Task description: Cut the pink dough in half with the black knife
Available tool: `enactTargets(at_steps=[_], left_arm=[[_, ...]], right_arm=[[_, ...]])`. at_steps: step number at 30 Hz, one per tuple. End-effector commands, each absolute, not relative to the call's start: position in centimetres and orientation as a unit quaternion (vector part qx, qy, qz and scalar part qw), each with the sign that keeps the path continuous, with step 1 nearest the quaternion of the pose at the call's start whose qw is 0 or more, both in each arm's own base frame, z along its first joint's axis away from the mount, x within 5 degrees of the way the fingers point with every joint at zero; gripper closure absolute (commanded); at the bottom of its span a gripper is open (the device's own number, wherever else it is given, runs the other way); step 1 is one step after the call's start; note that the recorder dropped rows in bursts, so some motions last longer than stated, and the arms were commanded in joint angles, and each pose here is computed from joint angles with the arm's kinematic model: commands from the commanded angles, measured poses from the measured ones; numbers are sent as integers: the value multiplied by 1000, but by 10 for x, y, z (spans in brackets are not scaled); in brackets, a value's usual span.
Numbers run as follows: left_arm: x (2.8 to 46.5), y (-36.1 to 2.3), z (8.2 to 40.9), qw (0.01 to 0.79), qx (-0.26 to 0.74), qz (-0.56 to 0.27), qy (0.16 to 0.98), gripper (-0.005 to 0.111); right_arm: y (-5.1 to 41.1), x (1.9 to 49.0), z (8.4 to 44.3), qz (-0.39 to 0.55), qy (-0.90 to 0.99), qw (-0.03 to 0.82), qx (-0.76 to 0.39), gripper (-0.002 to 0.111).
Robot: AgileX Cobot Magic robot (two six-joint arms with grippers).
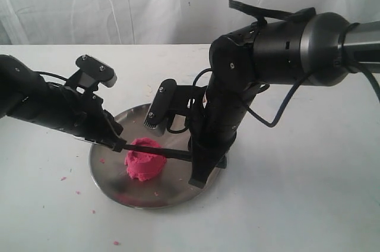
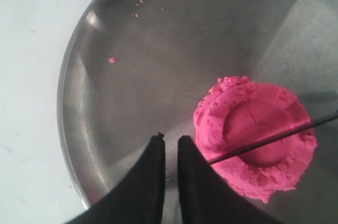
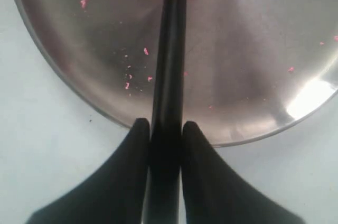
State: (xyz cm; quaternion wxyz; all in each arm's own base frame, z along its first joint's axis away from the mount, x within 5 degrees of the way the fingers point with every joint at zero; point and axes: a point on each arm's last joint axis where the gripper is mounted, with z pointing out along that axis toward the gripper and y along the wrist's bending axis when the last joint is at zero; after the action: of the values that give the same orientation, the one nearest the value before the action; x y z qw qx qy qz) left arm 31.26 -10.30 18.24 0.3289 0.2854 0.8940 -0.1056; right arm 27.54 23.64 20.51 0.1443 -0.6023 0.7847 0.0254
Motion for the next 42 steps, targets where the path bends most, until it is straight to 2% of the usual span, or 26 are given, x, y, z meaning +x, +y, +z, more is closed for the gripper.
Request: enactTargets(at_steps=[1, 4, 8, 16, 27, 37, 42], left_arm=[[315, -103, 176, 321, 277, -109, 899, 91], [317, -104, 172, 314, 279, -114, 900, 93], [321, -109, 179, 314, 289, -129, 895, 107], [324, -112, 182, 299, 299, -156, 893, 107], [325, -110, 179, 294, 320, -137, 890, 107], [328, -87, 178, 280, 280, -152, 906, 107], [328, -88, 179, 281, 274, -157, 906, 107]], right_arm=[[236, 276, 206, 27, 783, 147, -604, 108], [236, 276, 206, 28, 783, 147, -603, 108], [236, 276, 206, 28, 783, 147, -603, 108], [236, 275, 206, 28, 784, 144, -604, 108], [236, 275, 206, 28, 784, 144, -604, 108], [236, 275, 206, 27, 783, 143, -604, 108], [236, 275, 206, 26, 783, 143, -605, 108]])
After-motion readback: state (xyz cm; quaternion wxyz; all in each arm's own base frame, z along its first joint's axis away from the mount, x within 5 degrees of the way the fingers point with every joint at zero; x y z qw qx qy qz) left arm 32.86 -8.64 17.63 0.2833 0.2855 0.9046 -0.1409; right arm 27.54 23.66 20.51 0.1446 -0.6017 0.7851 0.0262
